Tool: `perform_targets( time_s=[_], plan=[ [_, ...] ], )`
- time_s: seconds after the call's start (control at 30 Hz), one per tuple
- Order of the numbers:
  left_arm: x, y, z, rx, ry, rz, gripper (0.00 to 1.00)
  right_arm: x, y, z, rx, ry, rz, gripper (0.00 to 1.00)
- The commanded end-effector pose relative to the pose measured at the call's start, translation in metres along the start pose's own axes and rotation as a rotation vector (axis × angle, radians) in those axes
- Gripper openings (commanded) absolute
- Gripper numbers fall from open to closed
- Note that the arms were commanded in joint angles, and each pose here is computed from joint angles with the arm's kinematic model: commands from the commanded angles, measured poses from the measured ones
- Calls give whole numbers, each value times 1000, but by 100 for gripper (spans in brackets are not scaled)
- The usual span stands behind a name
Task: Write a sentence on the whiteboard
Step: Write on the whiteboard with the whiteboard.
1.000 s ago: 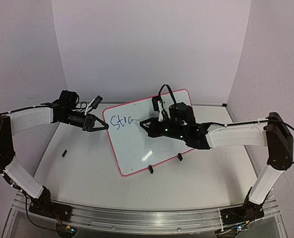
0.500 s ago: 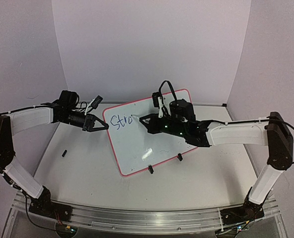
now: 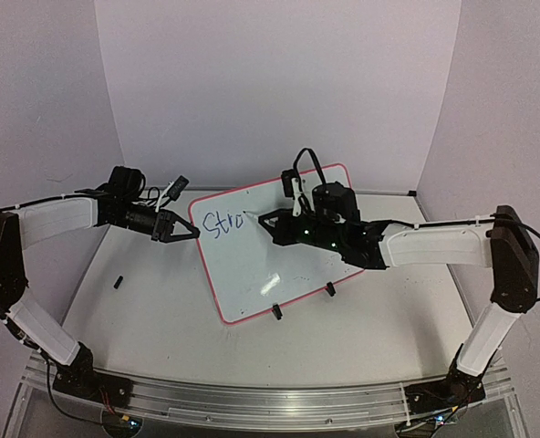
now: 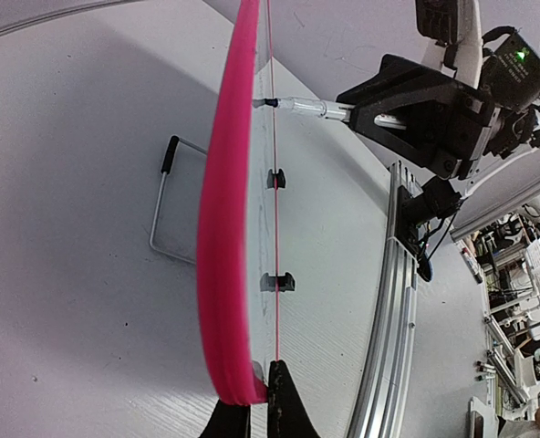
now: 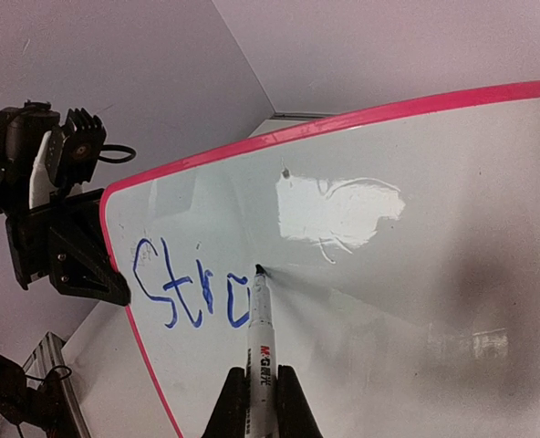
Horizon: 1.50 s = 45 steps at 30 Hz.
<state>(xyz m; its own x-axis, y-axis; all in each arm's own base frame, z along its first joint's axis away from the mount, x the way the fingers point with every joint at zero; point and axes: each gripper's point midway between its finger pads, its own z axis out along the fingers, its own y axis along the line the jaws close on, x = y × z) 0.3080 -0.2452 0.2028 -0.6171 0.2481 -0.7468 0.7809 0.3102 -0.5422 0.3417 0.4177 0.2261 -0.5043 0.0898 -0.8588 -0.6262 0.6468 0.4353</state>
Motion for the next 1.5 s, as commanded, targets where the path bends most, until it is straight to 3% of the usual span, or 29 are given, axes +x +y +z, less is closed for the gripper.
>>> perform_targets(
  time_s=[0.0, 0.37, 0.87, 1.47],
  plan=[
    [-22, -5, -7, -41, -33, 138, 0, -2, -4, 0, 17, 0, 4, 0],
    [-22, -4, -7, -40, -33, 136, 0, 23, -11, -11, 15, 50, 34, 0],
    [-21, -4, -7, -39, -31, 134, 0, -19, 5, 0, -24, -68, 18, 0],
    [-21, -4, -7, -41, -31, 136, 0, -13, -9, 2, 41, -62, 24, 0]
  ],
)
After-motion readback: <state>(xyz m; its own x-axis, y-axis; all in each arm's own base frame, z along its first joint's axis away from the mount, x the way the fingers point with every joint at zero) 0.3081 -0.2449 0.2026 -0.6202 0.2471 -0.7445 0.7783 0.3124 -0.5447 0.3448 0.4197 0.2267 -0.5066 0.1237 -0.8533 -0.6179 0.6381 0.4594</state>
